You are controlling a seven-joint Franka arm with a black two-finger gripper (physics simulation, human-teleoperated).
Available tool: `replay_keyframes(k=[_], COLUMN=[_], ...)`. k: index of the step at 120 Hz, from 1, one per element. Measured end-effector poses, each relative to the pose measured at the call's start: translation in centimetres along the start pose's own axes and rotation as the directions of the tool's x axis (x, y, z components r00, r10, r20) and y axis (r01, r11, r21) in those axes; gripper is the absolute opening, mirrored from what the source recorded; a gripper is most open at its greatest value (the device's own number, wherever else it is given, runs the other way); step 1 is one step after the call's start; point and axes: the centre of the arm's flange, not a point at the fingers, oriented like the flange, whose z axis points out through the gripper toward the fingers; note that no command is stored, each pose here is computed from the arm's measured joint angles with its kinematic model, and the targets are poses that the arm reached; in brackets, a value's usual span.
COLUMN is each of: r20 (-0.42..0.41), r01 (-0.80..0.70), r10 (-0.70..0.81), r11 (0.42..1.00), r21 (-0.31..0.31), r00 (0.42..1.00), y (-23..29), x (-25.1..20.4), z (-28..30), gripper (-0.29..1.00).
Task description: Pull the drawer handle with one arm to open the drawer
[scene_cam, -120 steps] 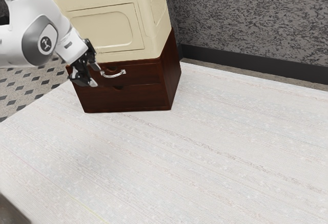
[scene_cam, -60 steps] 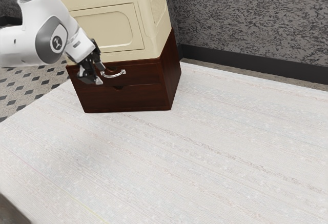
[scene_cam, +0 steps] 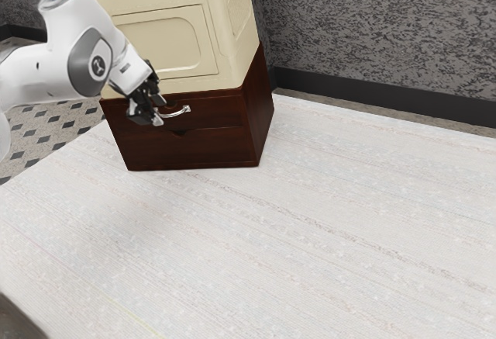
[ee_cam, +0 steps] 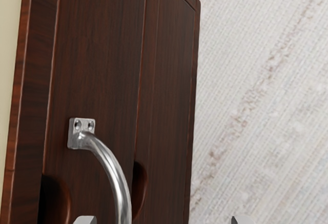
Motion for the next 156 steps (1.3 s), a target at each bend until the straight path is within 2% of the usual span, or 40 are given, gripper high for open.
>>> replay_keyframes(k=[92,156], r20=[0.005,-0.013], r01=[0.02,0.027], r10=[-0.02,-0.027], r11=[0.999,0.999], r21=[0.027,0.032], r00=[1.0,1.0], y=[-0.8,-0.8], x=[-1.5,-1.3], z=[2.1,2.8], gripper=[0.3,0.21])
